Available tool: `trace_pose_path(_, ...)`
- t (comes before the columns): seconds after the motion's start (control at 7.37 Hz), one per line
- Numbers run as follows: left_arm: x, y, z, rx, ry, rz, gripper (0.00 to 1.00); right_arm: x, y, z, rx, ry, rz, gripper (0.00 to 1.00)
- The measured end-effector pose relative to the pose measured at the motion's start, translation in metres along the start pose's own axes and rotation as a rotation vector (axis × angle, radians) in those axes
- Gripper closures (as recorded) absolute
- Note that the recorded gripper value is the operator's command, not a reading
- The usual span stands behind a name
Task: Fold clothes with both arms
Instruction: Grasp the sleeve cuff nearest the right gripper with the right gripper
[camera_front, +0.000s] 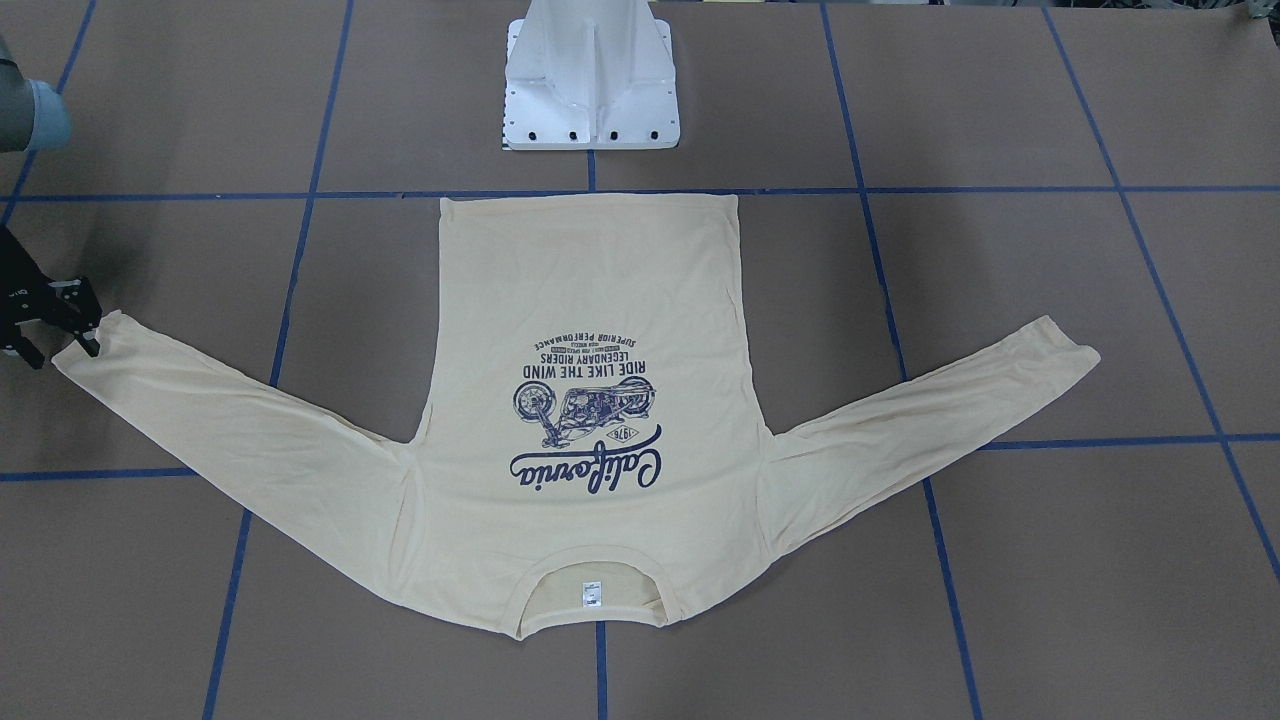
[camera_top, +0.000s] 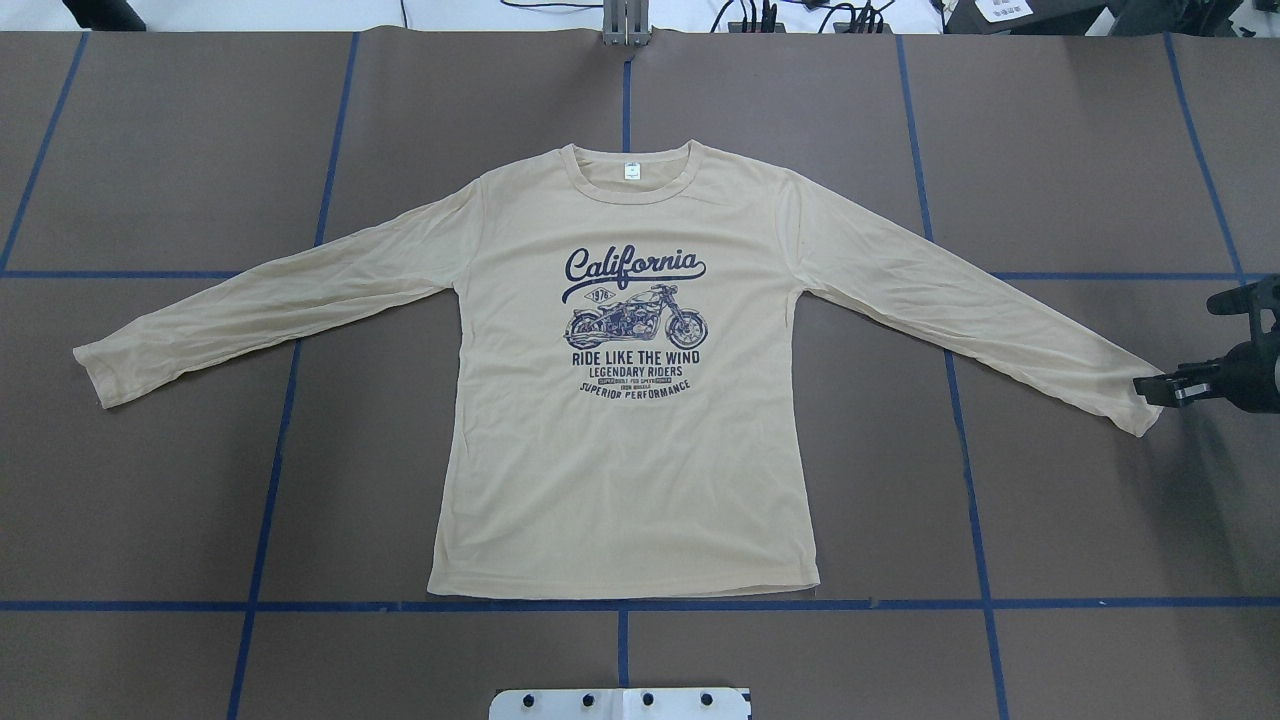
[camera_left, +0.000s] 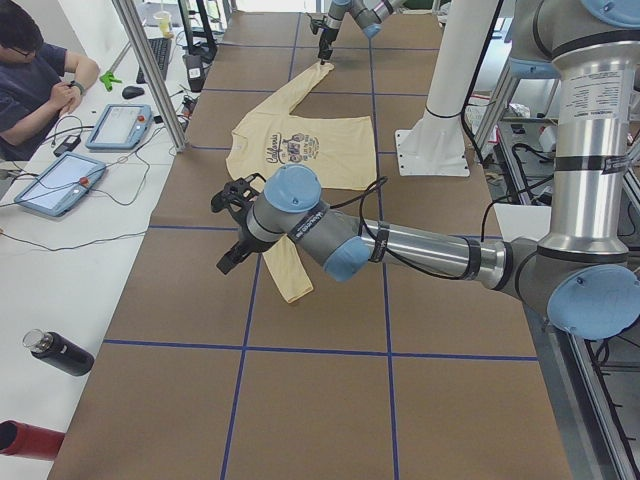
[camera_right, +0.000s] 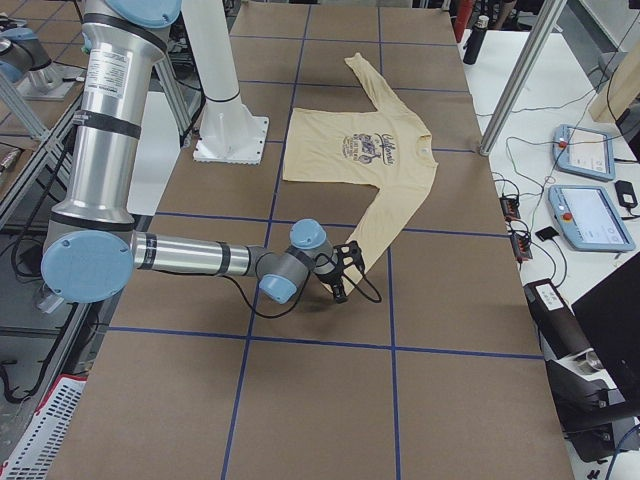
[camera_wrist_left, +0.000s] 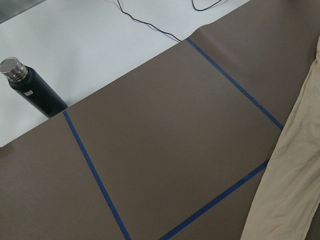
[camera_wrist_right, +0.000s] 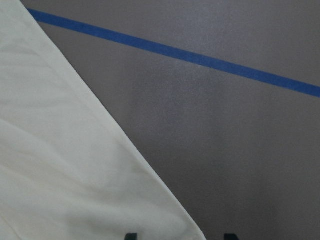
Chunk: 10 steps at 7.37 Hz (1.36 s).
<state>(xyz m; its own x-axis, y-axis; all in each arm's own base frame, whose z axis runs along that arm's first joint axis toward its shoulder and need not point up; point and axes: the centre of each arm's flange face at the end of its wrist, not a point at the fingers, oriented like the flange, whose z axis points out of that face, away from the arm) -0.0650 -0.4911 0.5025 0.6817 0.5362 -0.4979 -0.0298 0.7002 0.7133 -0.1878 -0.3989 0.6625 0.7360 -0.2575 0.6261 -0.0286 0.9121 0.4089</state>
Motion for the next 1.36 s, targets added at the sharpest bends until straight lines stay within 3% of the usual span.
trace_pose_path(0.27, 0.001, 0.005, -0.001, -0.002, 0.0, -0.002, 0.0, 0.003, 0.003, 0.001, -0.002, 0.008, 0.002, 0.61)
trace_pose_path(0.41, 0.002, 0.006, -0.001, -0.003, 0.0, -0.002, 0.0, 0.003, 0.003, 0.001, -0.003, 0.009, 0.002, 0.74)
trace_pose_path(0.54, 0.002, 0.006, -0.001, -0.003, 0.0, -0.002, 0.0, 0.002, 0.004, 0.001, -0.004, 0.009, 0.001, 0.95)
trace_pose_path(0.68, 0.002, 0.006, -0.001, -0.003, 0.0, -0.002, 0.0, 0.002, 0.003, 0.002, -0.003, 0.009, 0.001, 1.0)
trace_pose_path(1.09, 0.002, 0.007, -0.001, -0.004, 0.0, -0.004, 0.0, -0.001, 0.001, -0.001, 0.003, 0.004, -0.003, 1.0)
trace_pose_path(1.36, 0.001, 0.007, -0.001, -0.005, 0.0, -0.005, 0.0, -0.019, -0.016, -0.019, 0.041, -0.028, -0.014, 1.0)
